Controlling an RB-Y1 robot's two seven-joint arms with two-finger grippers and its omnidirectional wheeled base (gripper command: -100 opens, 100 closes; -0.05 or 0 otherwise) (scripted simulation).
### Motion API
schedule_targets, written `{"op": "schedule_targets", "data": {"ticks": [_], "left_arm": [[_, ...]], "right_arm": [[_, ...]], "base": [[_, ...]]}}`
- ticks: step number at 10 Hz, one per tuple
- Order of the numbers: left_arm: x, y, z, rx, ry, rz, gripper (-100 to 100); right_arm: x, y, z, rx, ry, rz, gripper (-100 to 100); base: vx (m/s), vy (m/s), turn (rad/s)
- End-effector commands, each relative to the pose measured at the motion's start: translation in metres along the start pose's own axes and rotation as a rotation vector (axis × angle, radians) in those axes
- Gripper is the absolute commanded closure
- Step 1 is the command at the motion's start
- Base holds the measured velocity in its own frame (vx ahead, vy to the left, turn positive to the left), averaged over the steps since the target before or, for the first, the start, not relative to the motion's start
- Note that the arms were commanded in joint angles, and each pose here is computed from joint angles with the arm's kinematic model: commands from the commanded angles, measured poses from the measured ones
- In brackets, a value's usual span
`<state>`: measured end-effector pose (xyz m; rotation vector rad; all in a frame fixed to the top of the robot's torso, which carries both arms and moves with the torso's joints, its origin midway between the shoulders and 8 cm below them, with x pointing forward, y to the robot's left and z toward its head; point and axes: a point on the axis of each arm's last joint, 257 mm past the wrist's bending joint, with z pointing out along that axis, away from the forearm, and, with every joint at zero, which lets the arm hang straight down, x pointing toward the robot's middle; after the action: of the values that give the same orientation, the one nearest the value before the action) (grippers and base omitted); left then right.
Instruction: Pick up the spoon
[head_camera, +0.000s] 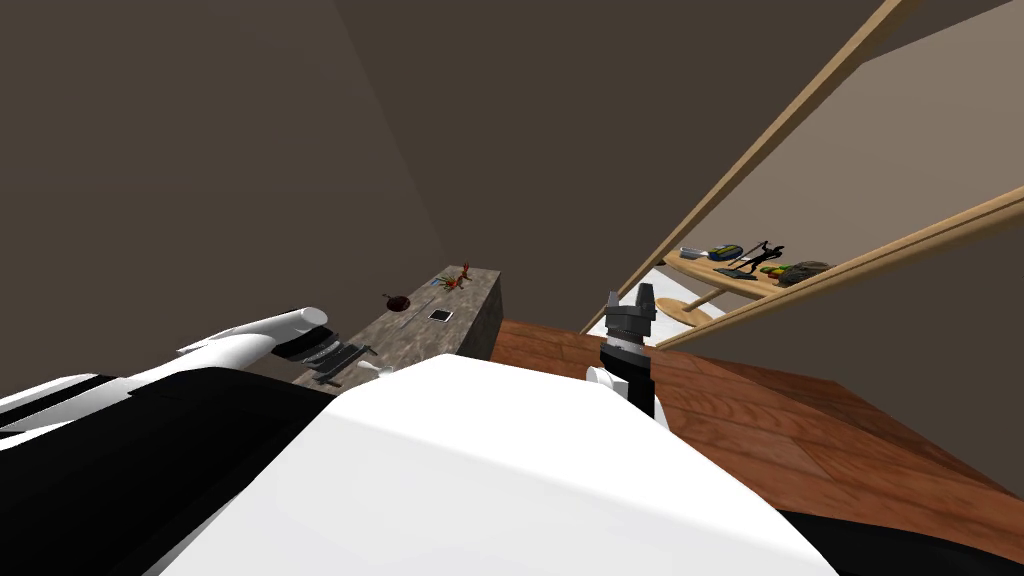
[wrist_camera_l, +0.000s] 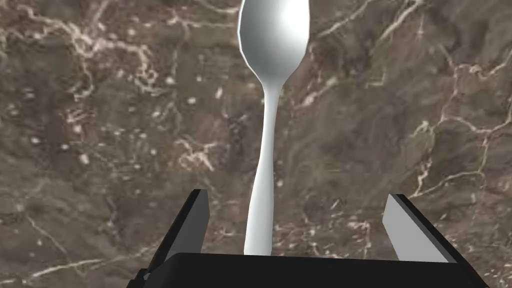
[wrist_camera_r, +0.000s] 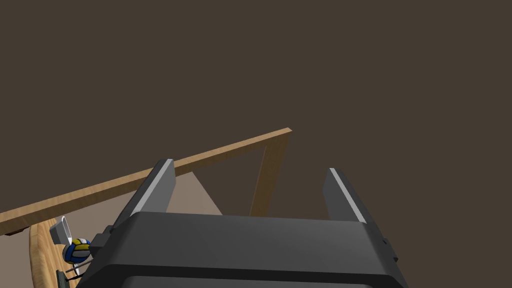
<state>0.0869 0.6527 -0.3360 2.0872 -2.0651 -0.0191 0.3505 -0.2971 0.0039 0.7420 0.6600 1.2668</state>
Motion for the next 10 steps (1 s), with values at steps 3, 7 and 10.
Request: {"op": "schedule_targets", "data": {"ticks": [3, 7, 10], "left_arm": [[-0.008, -0.011, 0.002, -0.025, -0.049, 0.026, -100], [0.015, -0.055, 0.02, 0.04, -0.006, 0.043, -100], [0.001, -0.049, 0.016, -0.006, -0.066, 0.054, -100]], "right_arm": [[0.0, 0.0, 0.0, 0.0, 0.0, 0.0, 0], [0.0, 0.0, 0.0, 0.0, 0.0, 0.0, 0], [0.0, 0.0, 0.0, 0.0, 0.0, 0.0, 0]], "base": [[0.004, -0.004, -0.009], [-0.001, -0.008, 0.057], [0.0, 0.0, -0.001]]}}
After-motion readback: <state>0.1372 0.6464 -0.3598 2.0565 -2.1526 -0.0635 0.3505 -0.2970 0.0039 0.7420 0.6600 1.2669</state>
